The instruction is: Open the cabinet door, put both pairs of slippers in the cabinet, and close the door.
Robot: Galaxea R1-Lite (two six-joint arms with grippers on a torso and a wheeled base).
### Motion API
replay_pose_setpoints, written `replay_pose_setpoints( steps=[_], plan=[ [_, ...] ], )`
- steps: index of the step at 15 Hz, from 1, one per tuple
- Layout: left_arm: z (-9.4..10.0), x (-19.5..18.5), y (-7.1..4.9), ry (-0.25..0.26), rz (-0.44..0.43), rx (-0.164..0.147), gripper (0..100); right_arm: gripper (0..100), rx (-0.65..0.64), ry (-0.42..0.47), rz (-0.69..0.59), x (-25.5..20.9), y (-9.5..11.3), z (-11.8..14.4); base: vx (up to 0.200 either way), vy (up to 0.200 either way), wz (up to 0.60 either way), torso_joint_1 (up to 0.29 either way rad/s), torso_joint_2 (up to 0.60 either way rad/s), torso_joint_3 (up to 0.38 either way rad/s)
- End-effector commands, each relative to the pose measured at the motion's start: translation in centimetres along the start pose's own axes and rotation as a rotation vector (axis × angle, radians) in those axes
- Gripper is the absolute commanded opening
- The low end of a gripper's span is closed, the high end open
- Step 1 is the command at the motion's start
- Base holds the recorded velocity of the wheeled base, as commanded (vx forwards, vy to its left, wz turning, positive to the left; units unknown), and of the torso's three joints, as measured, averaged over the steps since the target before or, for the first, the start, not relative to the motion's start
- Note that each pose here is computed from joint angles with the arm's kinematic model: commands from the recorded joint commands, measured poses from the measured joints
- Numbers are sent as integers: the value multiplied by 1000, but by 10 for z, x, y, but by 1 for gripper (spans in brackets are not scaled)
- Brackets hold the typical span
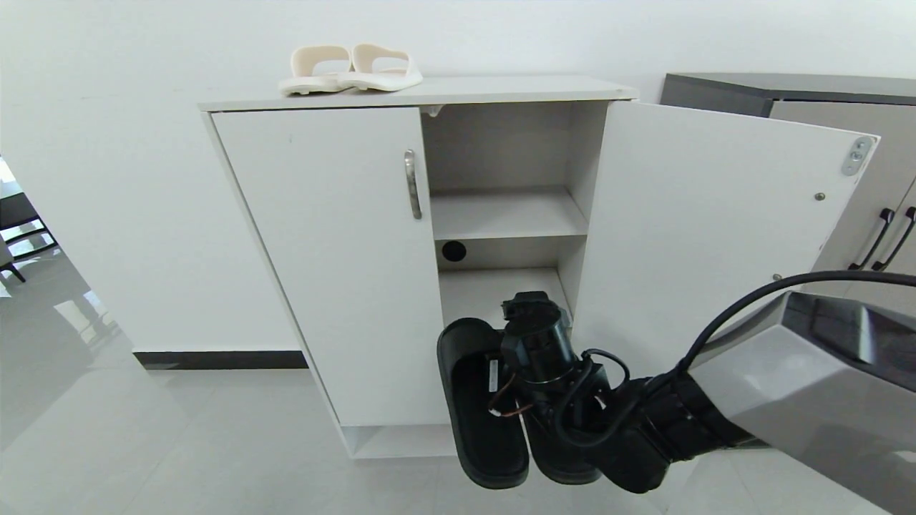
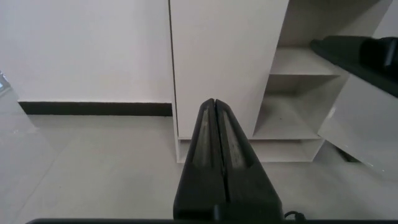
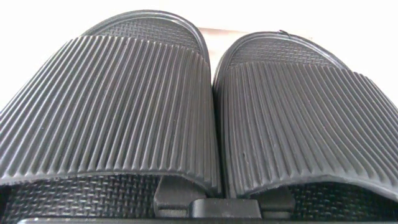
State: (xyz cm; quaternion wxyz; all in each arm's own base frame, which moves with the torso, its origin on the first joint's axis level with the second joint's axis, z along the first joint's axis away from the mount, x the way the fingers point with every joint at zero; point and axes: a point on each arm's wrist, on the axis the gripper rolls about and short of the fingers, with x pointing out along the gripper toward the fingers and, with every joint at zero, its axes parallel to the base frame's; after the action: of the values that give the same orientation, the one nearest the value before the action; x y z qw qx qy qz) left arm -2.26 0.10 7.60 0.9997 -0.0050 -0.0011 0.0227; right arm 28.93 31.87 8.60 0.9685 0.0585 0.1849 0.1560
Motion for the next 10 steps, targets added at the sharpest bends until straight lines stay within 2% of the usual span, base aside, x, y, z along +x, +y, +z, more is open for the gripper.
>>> replay_pose_setpoints(
  steps=[1, 2, 5, 10],
  plan=[
    [0, 0, 0, -1, -1, 2, 0, 0, -20, 19, -39, 24, 2, -18, 0, 0, 0, 0, 0, 0],
    [0, 0, 0, -1, -4, 7, 0, 0, -24, 13, -56, 29, -4, -16, 0, 0, 0, 0, 0, 0],
    [0, 0, 0, 0, -10, 13, 0, 0, -63, -23, -49, 32, -3, -9, 0, 0, 0, -1, 1, -37],
    [0, 0, 0, 0, -10, 13, 0, 0, -67, -144, -110, 51, -2, 2, 0, 0, 0, 3, 3, -188]
  ],
)
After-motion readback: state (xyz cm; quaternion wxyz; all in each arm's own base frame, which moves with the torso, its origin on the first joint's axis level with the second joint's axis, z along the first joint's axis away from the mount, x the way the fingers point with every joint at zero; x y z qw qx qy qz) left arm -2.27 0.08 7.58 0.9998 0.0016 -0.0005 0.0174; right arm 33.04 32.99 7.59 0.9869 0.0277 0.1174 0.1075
